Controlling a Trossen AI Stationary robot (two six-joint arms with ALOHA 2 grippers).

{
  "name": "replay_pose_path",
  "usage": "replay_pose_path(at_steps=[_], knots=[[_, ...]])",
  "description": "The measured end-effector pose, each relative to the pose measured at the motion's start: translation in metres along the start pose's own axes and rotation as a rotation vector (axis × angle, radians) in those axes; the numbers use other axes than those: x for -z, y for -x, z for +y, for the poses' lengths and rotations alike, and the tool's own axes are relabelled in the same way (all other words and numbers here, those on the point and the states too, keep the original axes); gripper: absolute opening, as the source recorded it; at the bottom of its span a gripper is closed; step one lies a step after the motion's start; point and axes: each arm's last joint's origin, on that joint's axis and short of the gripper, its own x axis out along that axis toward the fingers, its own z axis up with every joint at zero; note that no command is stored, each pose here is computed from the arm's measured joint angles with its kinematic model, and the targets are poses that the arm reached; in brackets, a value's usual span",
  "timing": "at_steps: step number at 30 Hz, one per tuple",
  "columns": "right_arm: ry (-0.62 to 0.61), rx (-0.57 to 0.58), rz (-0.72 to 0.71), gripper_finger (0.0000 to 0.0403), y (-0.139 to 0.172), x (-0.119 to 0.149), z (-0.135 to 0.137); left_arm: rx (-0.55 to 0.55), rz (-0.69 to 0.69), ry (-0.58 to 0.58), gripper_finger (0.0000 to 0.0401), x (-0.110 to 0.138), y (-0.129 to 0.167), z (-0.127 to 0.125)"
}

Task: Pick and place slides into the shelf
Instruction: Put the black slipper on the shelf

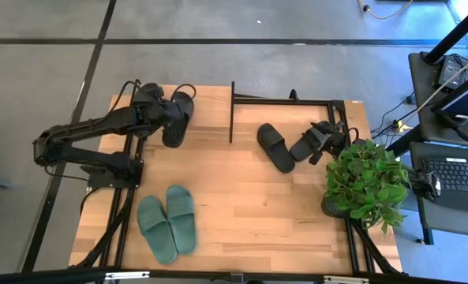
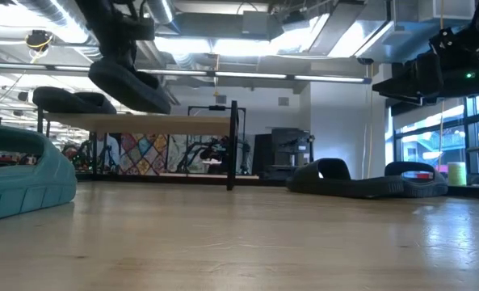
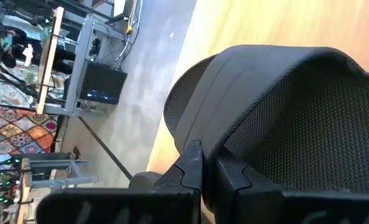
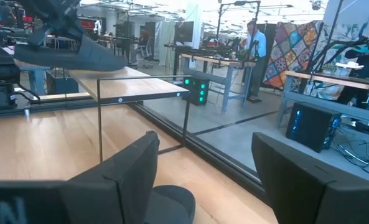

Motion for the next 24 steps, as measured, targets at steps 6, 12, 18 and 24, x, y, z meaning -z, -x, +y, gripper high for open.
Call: replay_pose_path(at_steps=[6,12,18,24], knots=[[0.016,0.0,0.0,0.0257,0.0,0.0,0.0,-0.033,0.022,0.009,0.0002,0.003,-0.009,0.012],[0.019,0.0,0.0,0.0257,0.0,0.0,0.0,0.001,0.041,0.053,0.0002,0.009,-0.018,0.021],[0.019,0.0,0.0,0.0257,0.0,0.0,0.0,-0.002,0.063,0.077,0.0002,0.013,-0.022,0.026],[0.019,0.0,0.0,0.0257,0.0,0.0,0.0,-0.001,0.074,0.088,0.0002,0.015,-0.024,0.028]])
